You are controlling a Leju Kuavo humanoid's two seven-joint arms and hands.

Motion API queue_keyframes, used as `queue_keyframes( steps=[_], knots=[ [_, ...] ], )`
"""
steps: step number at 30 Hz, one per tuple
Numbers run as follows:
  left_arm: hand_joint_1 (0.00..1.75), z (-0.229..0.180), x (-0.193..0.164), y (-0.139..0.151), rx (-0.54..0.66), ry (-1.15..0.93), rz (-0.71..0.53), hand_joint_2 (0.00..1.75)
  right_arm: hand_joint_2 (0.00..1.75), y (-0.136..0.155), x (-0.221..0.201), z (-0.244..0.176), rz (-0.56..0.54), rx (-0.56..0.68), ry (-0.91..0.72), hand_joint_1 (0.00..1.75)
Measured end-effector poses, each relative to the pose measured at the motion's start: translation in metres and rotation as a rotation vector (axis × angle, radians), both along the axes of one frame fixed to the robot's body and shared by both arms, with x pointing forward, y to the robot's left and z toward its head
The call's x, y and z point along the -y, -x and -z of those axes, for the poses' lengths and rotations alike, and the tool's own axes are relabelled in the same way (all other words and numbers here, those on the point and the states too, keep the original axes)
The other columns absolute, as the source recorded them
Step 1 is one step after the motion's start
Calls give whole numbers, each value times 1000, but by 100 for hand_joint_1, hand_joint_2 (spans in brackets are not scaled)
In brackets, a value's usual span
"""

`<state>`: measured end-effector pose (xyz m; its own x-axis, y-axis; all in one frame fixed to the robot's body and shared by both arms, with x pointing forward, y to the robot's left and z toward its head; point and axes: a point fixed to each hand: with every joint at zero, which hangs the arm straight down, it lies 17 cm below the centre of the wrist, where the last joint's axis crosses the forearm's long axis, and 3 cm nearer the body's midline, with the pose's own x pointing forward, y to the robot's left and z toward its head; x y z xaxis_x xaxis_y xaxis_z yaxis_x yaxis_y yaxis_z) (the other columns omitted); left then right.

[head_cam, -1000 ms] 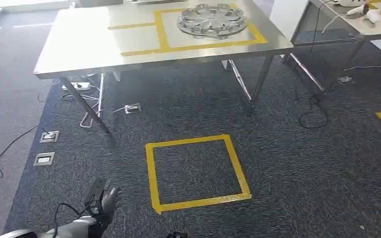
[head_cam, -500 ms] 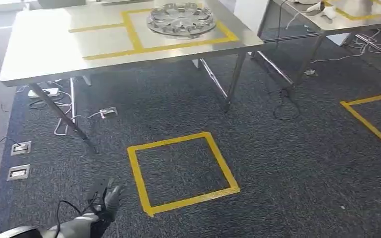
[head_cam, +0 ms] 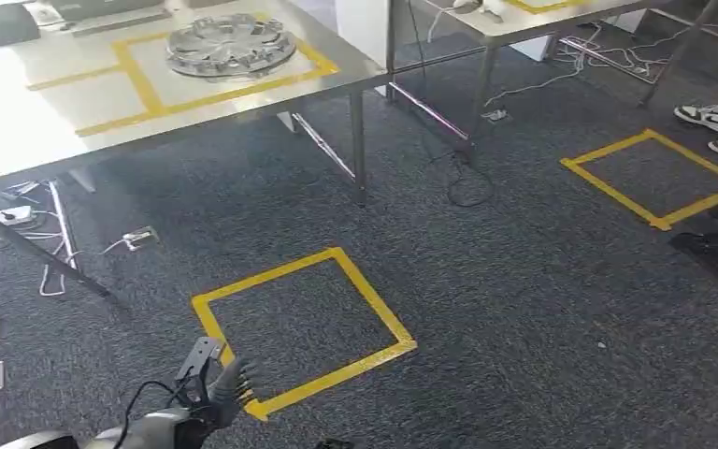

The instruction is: Take the parts from the cabinet and place them on the table.

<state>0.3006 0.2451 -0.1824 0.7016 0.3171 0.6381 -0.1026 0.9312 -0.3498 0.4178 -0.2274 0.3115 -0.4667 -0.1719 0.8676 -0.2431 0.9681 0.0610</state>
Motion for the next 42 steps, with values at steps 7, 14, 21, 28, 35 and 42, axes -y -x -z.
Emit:
queue_keyframes(
  steps=[7, 14, 21, 28, 35, 42],
  knots=[
    [0, -2, -8, -4, 11, -6, -10, 0, 0, 0, 0, -4, -3, 11, -6, 0],
    [0, -3, -4, -3, 0, 28, -18, 0, 0, 0, -2, -9, -18, 30, -11, 0],
    [0, -2, 1, 1, -33, 82, -16, 0, 0, -5, -7, -20, -47, 61, -15, 0],
    [0, -5, -4, -3, -3, 71, -39, 0, 0, -7, -7, -18, -47, 61, -16, 0],
    [0, -5, -6, -2, -4, 69, -42, 0, 0, -9, -9, -13, -49, 49, -13, 0],
    [0, -25, 8, -12, 54, 246, -90, 0, 0, -11, -8, -15, -48, 56, -12, 0]
  ],
)
